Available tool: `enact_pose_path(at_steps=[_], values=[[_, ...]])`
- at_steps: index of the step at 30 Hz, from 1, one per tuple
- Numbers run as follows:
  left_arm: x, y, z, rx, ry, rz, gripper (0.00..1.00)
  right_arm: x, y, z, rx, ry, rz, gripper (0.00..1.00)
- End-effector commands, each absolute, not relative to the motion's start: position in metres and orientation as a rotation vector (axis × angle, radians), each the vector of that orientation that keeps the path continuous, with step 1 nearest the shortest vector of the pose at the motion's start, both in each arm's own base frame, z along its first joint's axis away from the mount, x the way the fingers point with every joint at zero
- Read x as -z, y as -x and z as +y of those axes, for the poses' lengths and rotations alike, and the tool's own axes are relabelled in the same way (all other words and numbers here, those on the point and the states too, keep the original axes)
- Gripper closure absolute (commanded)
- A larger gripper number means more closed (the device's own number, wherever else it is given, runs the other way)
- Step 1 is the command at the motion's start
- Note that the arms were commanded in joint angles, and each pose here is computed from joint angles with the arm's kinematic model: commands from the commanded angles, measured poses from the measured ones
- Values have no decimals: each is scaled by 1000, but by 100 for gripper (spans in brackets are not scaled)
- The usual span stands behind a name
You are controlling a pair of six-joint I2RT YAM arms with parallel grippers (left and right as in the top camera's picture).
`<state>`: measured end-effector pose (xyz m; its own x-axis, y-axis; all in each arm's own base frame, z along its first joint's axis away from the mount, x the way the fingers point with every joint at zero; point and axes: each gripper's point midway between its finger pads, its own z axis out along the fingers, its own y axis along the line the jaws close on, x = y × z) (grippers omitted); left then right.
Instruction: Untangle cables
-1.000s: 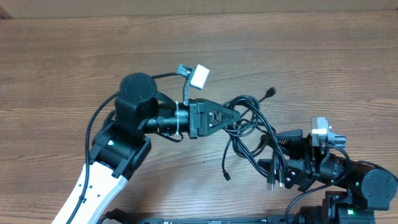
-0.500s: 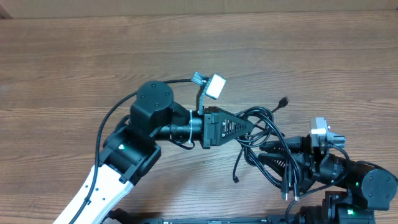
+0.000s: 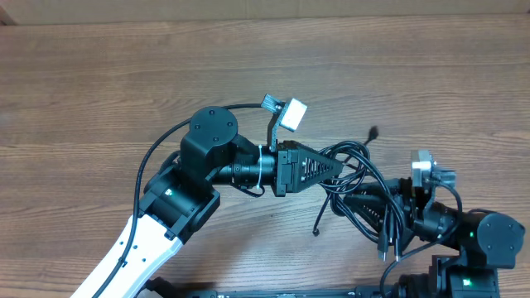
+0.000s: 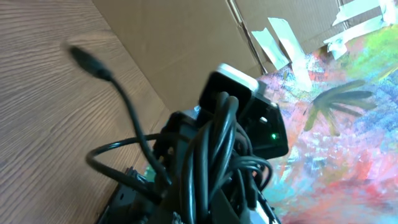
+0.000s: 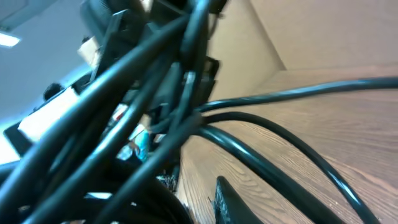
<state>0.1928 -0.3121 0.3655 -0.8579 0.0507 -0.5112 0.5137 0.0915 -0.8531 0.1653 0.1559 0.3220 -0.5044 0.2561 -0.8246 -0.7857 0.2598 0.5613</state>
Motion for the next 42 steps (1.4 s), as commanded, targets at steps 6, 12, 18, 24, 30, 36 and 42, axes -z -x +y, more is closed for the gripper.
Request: enact_pose_path(at_steps=[6,12,18,24,30,36,42], values=[[-391,-172,-313,1898,-746,1880,96,-303,-204,135,-1360,107,1738,78],[-392,-171,-313,1901,-754,1874,96,-283,-217,124,-1334,-85,1814,76],[-396,-171,-313,1904,-764,1853,96,-268,-222,117,-1304,-181,1862,76],[-417,-167,-308,1916,-844,1716,96,-248,-230,105,-1225,-319,1916,75],[-431,-162,-302,1928,-907,1624,96,-237,-232,103,-1213,-365,1959,75],[-432,-164,-300,1921,-904,1615,96,-220,-240,101,-1213,-425,2023,76],[-432,-167,-298,1916,-903,1617,96,-210,-244,101,-1213,-453,2061,76]])
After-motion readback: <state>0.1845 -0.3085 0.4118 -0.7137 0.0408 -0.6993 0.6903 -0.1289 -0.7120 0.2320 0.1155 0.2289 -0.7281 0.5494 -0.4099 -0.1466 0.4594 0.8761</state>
